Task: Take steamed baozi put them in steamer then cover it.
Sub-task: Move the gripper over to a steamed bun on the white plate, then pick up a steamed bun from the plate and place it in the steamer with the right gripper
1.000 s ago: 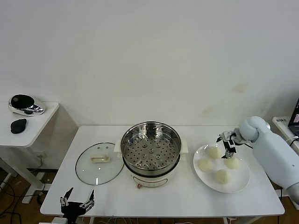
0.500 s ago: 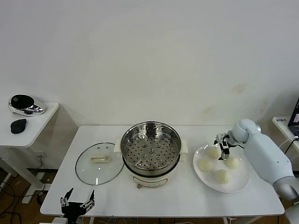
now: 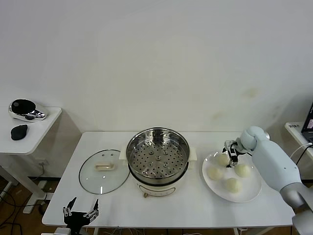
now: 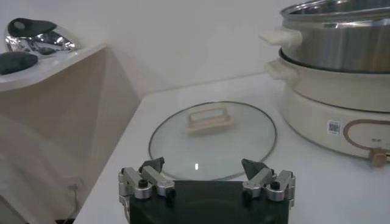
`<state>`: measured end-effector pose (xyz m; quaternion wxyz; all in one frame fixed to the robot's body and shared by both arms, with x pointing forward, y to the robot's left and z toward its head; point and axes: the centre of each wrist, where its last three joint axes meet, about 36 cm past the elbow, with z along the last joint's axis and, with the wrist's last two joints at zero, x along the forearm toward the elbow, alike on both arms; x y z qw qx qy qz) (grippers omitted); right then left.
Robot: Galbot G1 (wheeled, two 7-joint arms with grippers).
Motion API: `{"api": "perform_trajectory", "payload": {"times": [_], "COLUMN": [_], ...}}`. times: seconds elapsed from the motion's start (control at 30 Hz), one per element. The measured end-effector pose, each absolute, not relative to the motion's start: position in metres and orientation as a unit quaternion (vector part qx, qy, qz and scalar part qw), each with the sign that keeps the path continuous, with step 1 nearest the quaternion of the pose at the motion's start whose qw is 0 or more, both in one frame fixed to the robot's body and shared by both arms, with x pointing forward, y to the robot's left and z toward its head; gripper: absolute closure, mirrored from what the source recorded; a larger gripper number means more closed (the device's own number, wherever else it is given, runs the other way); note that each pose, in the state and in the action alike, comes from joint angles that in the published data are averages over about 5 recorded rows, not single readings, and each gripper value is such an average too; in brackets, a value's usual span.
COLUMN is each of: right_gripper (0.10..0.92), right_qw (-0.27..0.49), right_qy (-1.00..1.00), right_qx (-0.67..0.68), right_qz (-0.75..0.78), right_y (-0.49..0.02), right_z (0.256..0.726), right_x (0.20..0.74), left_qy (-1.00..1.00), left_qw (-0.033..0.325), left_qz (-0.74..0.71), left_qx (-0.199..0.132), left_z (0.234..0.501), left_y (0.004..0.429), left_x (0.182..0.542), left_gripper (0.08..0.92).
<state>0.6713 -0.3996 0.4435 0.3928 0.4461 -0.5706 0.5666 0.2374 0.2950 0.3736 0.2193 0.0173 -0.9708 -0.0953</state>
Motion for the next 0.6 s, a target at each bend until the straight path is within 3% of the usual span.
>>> {"api": "perform_trajectory", "payload": {"times": [0.23, 0.6], "right_gripper": [0.555, 0.565], "right_qw": [0.394, 0.360], "right_qy": [-0.575, -0.589], "right_qx": [0.447, 0.448], "right_qz": [0.561, 0.568], "right_y": [-0.405, -0.403], "right_z": [0.451, 0.521], "right_x": [0.672, 0.682], "left_qy": [-0.971, -0.972], "left_qw": [0.220, 0.213], "left_qz": [-0.095, -0.093], "left_qx": [0.016, 0.015], "left_z": [0.373, 0.375], "left_y": [0.294, 0.290], "left_x": [0.237, 0.242], "left_gripper": [0.177, 0.177]}}
